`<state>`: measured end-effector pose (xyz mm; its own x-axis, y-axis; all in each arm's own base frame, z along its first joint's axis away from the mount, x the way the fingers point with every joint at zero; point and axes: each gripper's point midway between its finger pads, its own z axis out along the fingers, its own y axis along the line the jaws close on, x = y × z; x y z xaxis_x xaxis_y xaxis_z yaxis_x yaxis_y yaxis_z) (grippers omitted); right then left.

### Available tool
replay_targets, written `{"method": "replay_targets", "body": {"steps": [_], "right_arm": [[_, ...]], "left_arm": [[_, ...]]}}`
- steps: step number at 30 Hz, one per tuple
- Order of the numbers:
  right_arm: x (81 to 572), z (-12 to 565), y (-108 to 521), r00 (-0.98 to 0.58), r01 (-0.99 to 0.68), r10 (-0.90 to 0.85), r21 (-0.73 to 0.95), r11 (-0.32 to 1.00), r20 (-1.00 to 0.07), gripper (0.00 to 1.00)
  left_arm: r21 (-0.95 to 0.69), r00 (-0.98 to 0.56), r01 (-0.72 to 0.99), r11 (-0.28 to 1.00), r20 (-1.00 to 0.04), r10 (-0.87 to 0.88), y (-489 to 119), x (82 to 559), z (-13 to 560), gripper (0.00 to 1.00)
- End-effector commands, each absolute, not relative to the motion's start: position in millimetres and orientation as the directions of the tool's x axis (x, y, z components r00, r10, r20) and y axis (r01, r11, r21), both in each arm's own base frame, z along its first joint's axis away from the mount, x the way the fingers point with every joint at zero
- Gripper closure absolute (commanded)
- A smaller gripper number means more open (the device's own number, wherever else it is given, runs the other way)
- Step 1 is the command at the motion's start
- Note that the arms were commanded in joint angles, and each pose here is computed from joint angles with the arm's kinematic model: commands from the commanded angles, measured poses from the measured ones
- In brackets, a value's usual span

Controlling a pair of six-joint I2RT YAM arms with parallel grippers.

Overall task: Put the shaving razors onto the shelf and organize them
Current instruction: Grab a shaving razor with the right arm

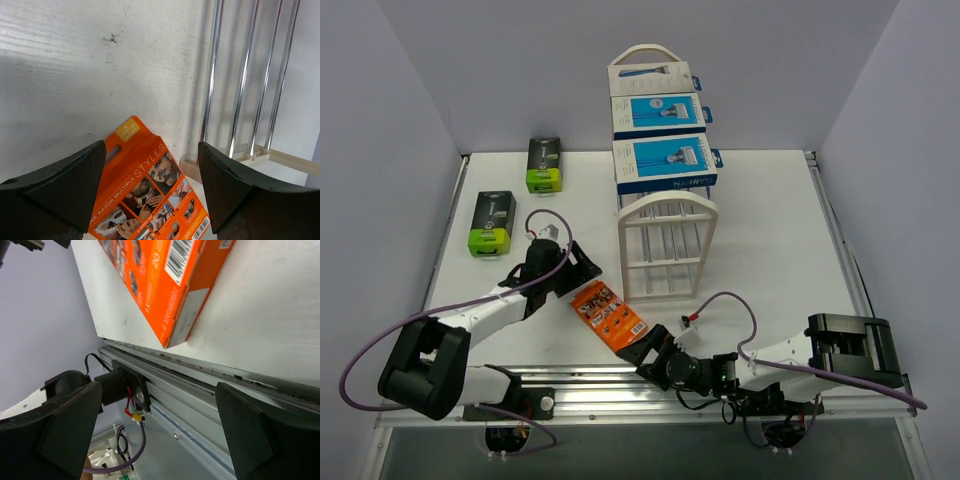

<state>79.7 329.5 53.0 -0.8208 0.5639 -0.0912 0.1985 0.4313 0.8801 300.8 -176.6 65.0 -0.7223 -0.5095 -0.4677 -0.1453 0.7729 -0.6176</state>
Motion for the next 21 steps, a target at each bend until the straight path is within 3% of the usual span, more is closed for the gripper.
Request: {"method": "replay_targets", "body": {"steps": [1, 21], "right_arm": [[83.1, 44.3, 326.1, -0.787, 0.240, 0.612, 0.874, 0.423, -0.080, 0.08], [90.1, 31.9, 314.5, -0.744, 0.272, 0.660, 0.854, 0.444, -0.107, 0.06]], "left_arm": [[-0.641, -0.708, -0.079, 0.763, -0.503, -0.496, -181.9, 307.2, 70.7, 0.17], [-0.702, -0.764, -0.081, 0.707, -0.412, -0.497, -185.5, 251.7, 41.0, 0.21]]}}
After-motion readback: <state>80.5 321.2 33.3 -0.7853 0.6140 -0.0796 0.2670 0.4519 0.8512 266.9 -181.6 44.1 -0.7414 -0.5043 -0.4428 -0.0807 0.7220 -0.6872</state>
